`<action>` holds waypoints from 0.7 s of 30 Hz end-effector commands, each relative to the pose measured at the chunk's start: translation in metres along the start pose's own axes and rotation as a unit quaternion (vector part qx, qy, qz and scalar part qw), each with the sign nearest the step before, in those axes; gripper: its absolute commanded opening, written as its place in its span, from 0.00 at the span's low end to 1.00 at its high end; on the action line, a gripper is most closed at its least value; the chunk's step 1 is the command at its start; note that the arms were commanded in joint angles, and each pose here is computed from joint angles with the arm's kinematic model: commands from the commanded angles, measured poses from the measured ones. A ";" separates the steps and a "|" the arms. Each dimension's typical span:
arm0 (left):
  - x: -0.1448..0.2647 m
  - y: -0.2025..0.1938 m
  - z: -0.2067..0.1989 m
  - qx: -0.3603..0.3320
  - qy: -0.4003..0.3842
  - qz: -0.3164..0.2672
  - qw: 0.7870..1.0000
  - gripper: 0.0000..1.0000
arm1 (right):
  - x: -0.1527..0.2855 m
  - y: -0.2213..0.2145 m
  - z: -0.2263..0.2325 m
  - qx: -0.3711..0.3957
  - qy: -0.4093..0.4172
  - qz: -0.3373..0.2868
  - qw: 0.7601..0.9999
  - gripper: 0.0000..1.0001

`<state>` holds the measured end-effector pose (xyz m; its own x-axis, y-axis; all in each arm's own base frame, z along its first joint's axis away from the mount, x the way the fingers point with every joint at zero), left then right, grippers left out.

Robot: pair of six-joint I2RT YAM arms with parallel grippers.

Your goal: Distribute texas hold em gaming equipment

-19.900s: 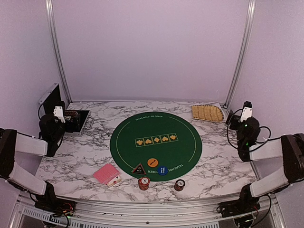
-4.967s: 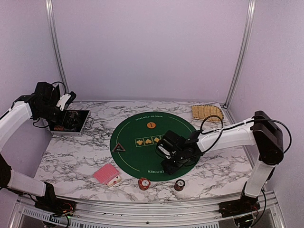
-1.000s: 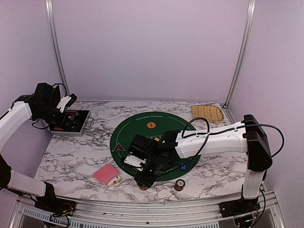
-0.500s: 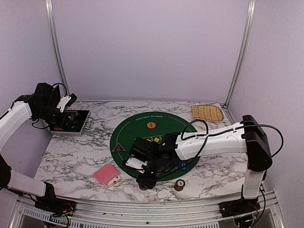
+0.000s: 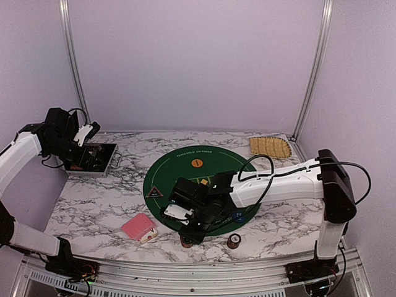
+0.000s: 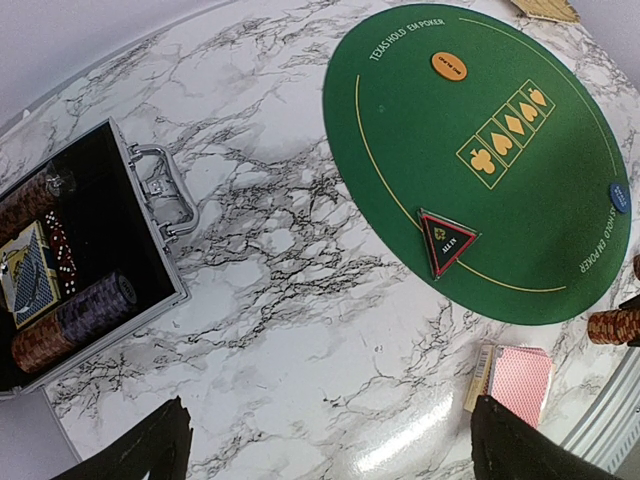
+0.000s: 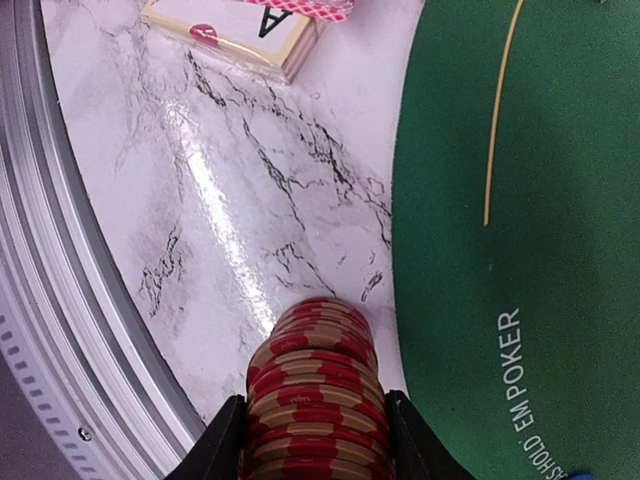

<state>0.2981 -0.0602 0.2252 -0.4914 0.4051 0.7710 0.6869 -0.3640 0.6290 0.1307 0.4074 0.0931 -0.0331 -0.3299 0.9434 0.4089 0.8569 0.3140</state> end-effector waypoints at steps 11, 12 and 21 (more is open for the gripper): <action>0.011 0.004 -0.002 -0.003 0.002 -0.009 1.000 0.99 | 0.049 0.020 -0.011 -0.027 -0.027 -0.050 0.998 0.11; 0.011 0.004 -0.003 -0.003 0.002 -0.009 1.000 0.99 | 0.051 0.021 -0.018 -0.038 -0.034 -0.050 0.997 0.10; 0.011 0.004 -0.004 -0.003 0.001 -0.010 1.000 0.99 | 0.063 -0.016 -0.116 -0.154 -0.120 -0.028 0.980 0.06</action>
<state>0.2980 -0.0602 0.2250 -0.4911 0.4051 0.7712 0.6874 -0.3636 0.6287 0.2008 0.3613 0.1248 -0.1846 -0.2868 0.9400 0.5831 0.7379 0.3397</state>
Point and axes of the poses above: each gripper's point midway between its finger pads, its own x axis back along the fingers, its own z axis along the line the jaws close on, y = z × x, the point moved 3 cm from there along x, back along the fingers, and after that the axes turned 1 degree about -x, right-handed, at the moved point
